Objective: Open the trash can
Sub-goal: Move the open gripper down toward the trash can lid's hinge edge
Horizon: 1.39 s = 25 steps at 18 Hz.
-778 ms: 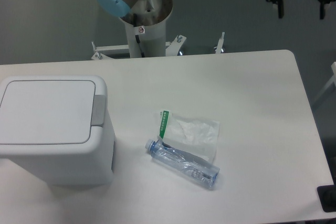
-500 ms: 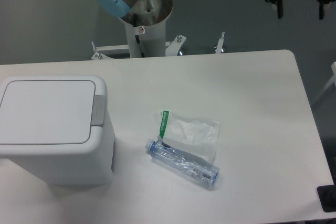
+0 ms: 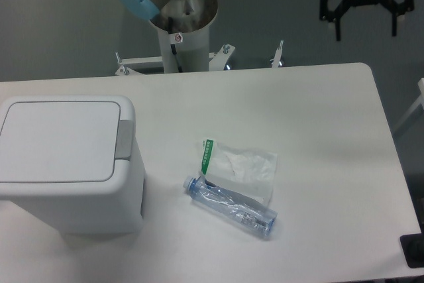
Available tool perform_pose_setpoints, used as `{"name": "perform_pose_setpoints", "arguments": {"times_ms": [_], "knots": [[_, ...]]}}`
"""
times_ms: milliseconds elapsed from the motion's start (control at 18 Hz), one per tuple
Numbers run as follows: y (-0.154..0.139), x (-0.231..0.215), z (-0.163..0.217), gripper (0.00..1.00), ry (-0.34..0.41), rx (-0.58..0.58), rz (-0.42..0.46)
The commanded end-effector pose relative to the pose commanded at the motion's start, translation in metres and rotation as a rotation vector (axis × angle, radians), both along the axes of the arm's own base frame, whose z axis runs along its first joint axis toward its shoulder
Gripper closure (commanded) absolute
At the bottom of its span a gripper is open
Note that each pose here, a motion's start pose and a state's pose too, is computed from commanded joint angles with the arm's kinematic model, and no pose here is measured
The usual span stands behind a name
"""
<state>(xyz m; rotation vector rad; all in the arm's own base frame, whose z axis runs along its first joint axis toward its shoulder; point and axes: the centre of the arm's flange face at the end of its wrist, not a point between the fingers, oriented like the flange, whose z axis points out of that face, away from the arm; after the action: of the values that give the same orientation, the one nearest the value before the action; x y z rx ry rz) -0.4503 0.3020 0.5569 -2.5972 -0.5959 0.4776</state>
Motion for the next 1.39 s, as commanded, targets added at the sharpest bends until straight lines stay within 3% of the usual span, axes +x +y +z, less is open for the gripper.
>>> {"name": "perform_pose_setpoints", "arguments": {"times_ms": [111, 333, 833, 1167, 1389], "knots": [[0.028, 0.013, 0.0, 0.0, -0.026, 0.074, 0.072], [0.056, 0.031, 0.001, 0.0, -0.07, 0.167, 0.174], [0.155, 0.102, -0.024, 0.0, -0.252, 0.27, 0.159], [0.194, 0.14, -0.041, 0.0, -0.385, 0.324, 0.146], [0.211, 0.156, -0.055, 0.0, -0.408, 0.298, 0.114]]}}
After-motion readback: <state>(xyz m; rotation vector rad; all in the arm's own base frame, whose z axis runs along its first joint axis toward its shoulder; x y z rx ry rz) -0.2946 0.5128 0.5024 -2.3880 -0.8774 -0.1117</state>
